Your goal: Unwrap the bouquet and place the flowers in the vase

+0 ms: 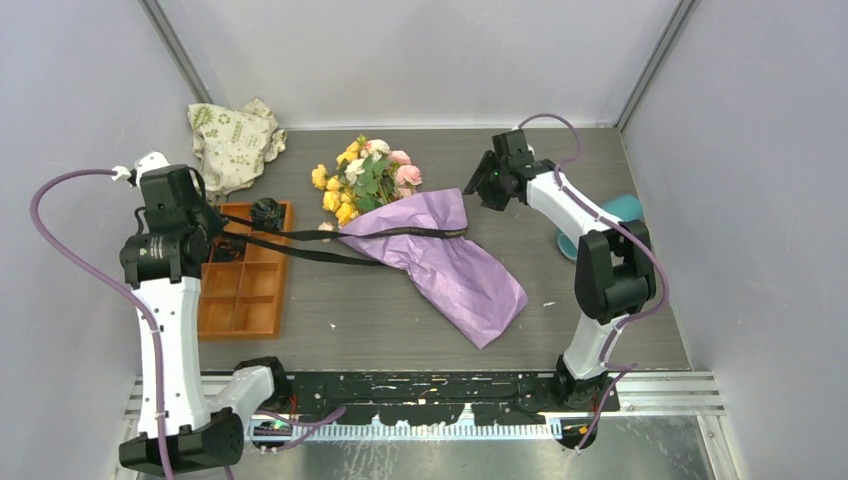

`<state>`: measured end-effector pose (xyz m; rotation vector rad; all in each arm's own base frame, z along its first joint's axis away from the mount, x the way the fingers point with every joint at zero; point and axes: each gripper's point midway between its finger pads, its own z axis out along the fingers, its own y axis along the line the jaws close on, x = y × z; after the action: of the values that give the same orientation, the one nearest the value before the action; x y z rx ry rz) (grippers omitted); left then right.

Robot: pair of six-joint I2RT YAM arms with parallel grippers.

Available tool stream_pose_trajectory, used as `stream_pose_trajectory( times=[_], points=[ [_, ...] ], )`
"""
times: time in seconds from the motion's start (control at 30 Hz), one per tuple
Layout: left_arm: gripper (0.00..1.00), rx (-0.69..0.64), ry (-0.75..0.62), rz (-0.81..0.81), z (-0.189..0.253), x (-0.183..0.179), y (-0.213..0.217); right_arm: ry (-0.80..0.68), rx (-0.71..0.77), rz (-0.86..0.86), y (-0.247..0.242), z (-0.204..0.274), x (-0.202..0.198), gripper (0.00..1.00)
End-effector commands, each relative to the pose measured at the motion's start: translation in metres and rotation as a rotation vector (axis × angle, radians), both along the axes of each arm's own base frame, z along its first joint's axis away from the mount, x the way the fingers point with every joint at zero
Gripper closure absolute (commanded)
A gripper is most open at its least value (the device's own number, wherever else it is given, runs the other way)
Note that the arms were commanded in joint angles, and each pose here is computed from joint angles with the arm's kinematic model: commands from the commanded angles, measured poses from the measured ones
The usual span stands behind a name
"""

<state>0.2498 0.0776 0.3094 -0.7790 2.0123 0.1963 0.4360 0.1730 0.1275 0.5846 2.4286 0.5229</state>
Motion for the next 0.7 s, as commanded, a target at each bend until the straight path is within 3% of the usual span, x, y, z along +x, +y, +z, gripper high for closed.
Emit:
stream_pose_trajectory(
  times=[0.0,0.2,0.3,0.47,0.67],
  points=[
    [0.92,-0.032,0.077,0.034,-0.027,-0.005,0.007,-0.03,0.024,0.161,0.032,0.016,-0.016,0.43],
    [0.55,-0.275,0.14,-0.11,-0.083,0.021,-0.028,0.024,-0.104,0.254,0.04,-0.009,-0.05,0.43],
    [0.43,-0.383,0.156,-0.172,-0.105,0.03,-0.047,0.062,-0.144,0.251,0.03,-0.023,-0.065,0.43],
    [0.38,-0.499,0.089,-0.259,-0.11,0.04,-0.071,0.096,-0.253,0.2,0.0,-0.042,-0.085,0.43],
    [0.37,-0.513,0.022,-0.314,-0.103,0.037,-0.081,0.093,-0.319,0.187,-0.018,-0.04,-0.096,0.43]
  ],
)
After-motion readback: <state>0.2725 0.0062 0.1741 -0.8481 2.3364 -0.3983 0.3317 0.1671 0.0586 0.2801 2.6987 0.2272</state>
